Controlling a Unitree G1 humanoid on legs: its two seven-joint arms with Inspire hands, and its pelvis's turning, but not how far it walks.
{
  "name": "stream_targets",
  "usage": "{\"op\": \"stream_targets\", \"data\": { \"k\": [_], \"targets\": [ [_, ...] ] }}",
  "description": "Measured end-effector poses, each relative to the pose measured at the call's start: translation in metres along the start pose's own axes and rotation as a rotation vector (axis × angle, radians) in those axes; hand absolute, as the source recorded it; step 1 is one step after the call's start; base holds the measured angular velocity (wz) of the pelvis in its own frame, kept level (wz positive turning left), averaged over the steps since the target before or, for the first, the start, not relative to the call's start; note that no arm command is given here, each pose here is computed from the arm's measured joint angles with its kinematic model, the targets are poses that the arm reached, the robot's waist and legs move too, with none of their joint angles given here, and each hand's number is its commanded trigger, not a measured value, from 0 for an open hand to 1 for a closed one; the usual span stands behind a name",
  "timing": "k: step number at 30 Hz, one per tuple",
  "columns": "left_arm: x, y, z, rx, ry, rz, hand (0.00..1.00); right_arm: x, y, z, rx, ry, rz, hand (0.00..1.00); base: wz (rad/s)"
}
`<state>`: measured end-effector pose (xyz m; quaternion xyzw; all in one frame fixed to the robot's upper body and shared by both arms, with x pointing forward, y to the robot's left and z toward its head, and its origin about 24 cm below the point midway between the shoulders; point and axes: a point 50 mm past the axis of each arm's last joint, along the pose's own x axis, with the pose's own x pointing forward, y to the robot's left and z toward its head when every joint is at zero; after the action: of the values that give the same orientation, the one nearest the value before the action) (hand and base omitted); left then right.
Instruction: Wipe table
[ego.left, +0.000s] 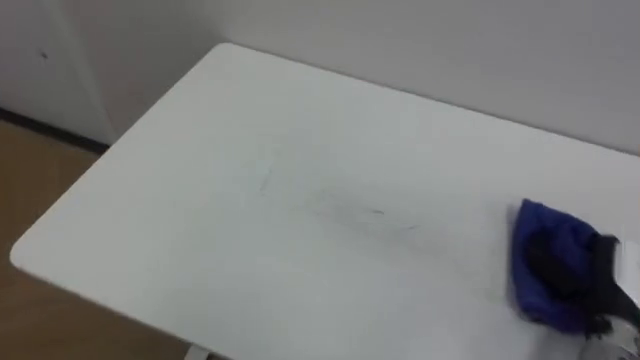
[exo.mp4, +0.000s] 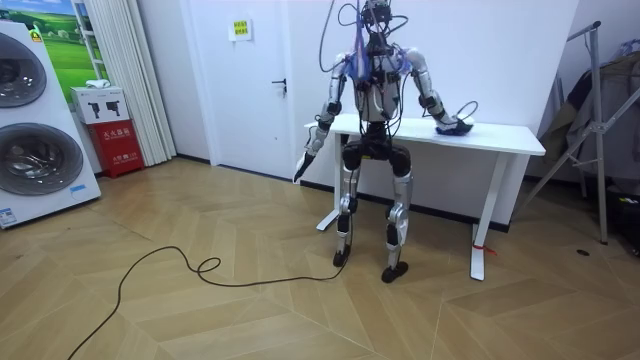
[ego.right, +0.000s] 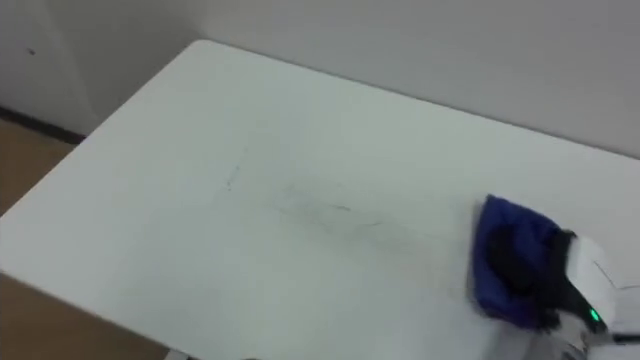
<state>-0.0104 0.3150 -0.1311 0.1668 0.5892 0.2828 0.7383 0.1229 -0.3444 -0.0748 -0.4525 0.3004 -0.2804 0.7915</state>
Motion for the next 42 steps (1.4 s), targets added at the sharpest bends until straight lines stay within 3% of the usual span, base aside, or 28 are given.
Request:
{"op": "stream_targets", "data": {
  "k": [4, 7, 10, 12, 15, 19, 21, 24, 27, 30, 35, 38, 42],
  "targets": [
    [0.004, -0.006, 0.037, 0.021, -0.134, 0.000, 0.00, 0.000, 0.007, 0.002, 0.001, 0.067, 0.000, 1.00, -0.43],
    [0.006, -0.019, 0.061, 0.058, -0.222, -0.026, 0.00, 0.002, 0.029, 0.041, 0.005, 0.084, 0.009, 1.00, -0.88],
    [0.010, -0.025, 0.069, 0.085, -0.193, -0.052, 0.00, 0.012, 0.046, 0.154, 0.022, -0.194, 0.088, 1.00, -1.02],
    [0.011, -0.027, 0.093, 0.075, -0.245, -0.061, 0.00, 0.001, 0.037, 0.267, 0.027, -0.555, 0.129, 1.00, -0.07],
    [0.009, -0.032, 0.114, 0.055, -0.298, -0.096, 0.00, -0.012, 0.005, 0.343, 0.044, -0.823, 0.074, 1.00, 0.45],
    [0.010, -0.030, 0.064, 0.091, -0.157, -0.142, 0.00, 0.000, 0.016, 0.307, -0.045, -0.771, 0.113, 1.00, 0.40],
    [0.007, -0.032, 0.038, 0.091, -0.079, -0.171, 0.00, 0.018, 0.016, 0.243, -0.057, -0.654, 0.108, 1.00, 0.53],
    [0.002, -0.022, 0.000, 0.087, 0.005, -0.165, 0.00, 0.015, 0.017, 0.172, 0.010, -0.513, 0.054, 1.00, 0.54],
    [0.001, -0.013, 0.001, 0.073, -0.024, -0.130, 0.00, 0.010, 0.012, 0.105, 0.030, -0.335, 0.010, 1.00, 0.44],
    [0.001, -0.015, 0.014, 0.085, -0.084, -0.120, 0.00, 0.009, 0.001, 0.073, 0.048, -0.247, -0.056, 1.00, -0.14],
    [0.000, -0.024, 0.027, 0.092, -0.130, -0.068, 0.00, 0.012, 0.005, 0.073, 0.092, -0.210, -0.018, 1.00, -0.75],
    [-0.004, -0.040, 0.032, 0.083, -0.134, -0.086, 0.00, 0.019, 0.006, 0.105, 0.087, -0.256, 0.004, 1.00, -0.72],
    [-0.007, -0.054, 0.043, 0.089, -0.160, -0.122, 0.00, 0.008, 0.018, 0.160, 0.023, -0.412, 0.021, 1.00, -0.20]
  ]
}}
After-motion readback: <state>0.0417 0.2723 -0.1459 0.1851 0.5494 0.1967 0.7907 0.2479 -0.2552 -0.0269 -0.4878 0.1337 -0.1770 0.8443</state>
